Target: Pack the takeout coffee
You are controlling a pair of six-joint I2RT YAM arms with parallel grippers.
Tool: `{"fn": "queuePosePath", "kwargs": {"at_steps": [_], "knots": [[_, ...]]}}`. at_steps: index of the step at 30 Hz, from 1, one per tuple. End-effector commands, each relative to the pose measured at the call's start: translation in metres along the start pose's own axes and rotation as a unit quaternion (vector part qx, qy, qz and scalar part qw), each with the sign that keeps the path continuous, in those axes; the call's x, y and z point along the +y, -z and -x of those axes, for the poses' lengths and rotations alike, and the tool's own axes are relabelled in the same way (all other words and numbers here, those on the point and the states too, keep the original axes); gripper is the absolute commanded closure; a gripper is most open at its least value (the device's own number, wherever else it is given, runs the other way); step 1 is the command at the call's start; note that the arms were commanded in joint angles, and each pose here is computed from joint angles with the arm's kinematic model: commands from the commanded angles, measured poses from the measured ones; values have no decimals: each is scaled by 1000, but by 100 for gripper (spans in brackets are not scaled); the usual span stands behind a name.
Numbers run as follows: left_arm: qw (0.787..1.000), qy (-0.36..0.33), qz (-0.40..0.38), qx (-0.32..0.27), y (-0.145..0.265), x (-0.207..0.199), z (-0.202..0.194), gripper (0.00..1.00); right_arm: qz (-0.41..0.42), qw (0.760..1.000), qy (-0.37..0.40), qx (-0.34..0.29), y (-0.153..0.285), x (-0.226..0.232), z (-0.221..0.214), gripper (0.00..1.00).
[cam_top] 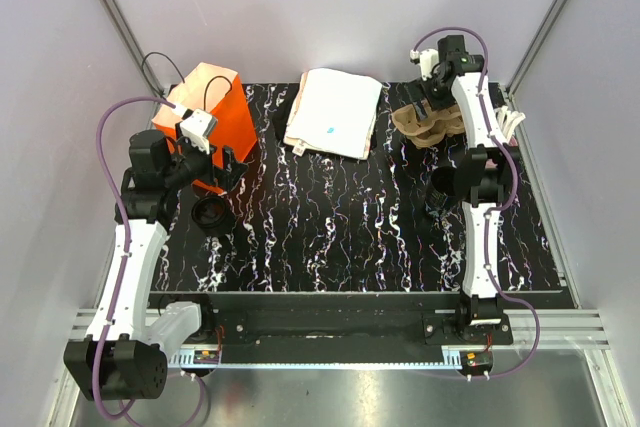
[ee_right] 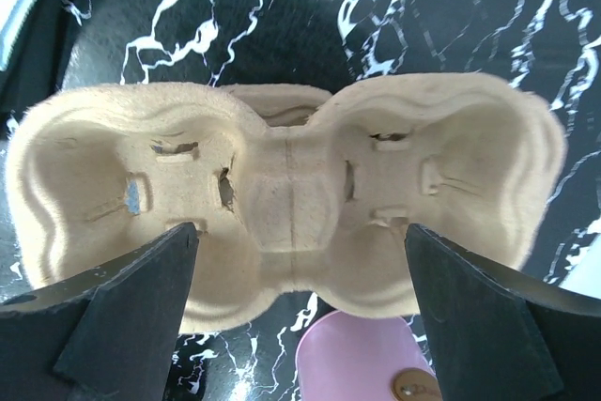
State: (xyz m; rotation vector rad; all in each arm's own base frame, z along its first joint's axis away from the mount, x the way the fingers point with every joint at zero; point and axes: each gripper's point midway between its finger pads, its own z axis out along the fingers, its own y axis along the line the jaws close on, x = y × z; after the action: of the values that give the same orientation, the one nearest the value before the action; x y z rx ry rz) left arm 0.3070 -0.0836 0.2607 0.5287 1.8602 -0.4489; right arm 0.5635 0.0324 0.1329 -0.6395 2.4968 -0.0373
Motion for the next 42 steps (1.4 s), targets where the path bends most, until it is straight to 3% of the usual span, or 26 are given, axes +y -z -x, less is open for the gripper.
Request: {"fn": "queuePosePath", "kwargs": {"at_steps": [1,18,28,32,36,42], "knots": [[1000,-19,4,-23,3,1,14,1,14,1000,6,-1,2,3,1,7],[1000,-17,4,-18,0,3,12,1,19,1000,8,-7,-6,4,4,26],[1000,-16,6,-18,0,3,12,1,23,1000,8,-5,-10,5,2,32],[1000,-16,7,-18,0,4,12,1,24,1000,5,-5,-9,6,3,46],[1000,-16,7,-17,0,4,11,1,16,1000,5,-14,1,3,8,53],[1000,-16,8,-18,-1,4,11,1,25,999,15,-33,33,18,19,55]]}}
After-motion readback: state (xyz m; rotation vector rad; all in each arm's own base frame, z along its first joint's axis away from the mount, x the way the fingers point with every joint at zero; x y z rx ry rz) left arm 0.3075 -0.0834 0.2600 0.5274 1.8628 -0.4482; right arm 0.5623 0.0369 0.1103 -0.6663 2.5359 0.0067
